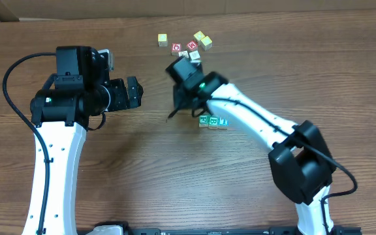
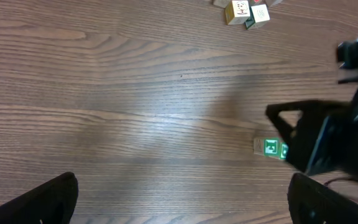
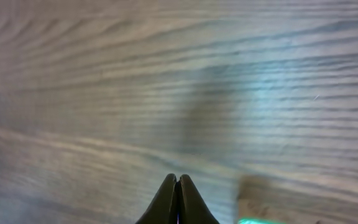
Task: Flip 5 blocks
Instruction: 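Set the green block left of the green 'B' block and release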
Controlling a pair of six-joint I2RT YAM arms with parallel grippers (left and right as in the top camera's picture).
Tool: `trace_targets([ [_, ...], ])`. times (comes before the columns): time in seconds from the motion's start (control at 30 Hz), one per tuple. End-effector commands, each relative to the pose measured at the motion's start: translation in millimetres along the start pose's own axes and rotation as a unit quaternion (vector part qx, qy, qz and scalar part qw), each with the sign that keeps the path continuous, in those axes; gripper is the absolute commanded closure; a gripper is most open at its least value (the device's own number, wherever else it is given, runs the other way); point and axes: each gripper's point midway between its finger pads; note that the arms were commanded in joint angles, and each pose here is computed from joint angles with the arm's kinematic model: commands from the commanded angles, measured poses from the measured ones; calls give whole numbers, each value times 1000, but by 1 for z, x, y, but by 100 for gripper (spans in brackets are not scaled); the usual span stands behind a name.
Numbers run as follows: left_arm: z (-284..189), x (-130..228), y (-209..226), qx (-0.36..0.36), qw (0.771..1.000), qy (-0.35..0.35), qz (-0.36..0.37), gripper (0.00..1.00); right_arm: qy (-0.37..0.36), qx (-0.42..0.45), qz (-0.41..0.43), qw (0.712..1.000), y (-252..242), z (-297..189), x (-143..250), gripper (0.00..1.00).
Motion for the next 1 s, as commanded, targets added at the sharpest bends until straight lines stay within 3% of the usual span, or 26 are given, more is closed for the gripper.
trace_targets([
  [0.0,-4,-6,-1,0,1000,-8,6,0,34,-9,18,999,-11,6,-1,96],
  [0.37,-4,-6,-1,0,1000,-8,6,0,86,56,23,994,-47,55,26,96],
  [0.97,-4,-6,-1,0,1000,-8,6,0,88,58,23,994,-44,47,21,95],
])
Point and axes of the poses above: each gripper's point midway between its finger pads, its own z axis out along the fingers, its own y axis along the line the jaws close on, x = y × z, and after that the axes turned 14 degrees about z, right-handed
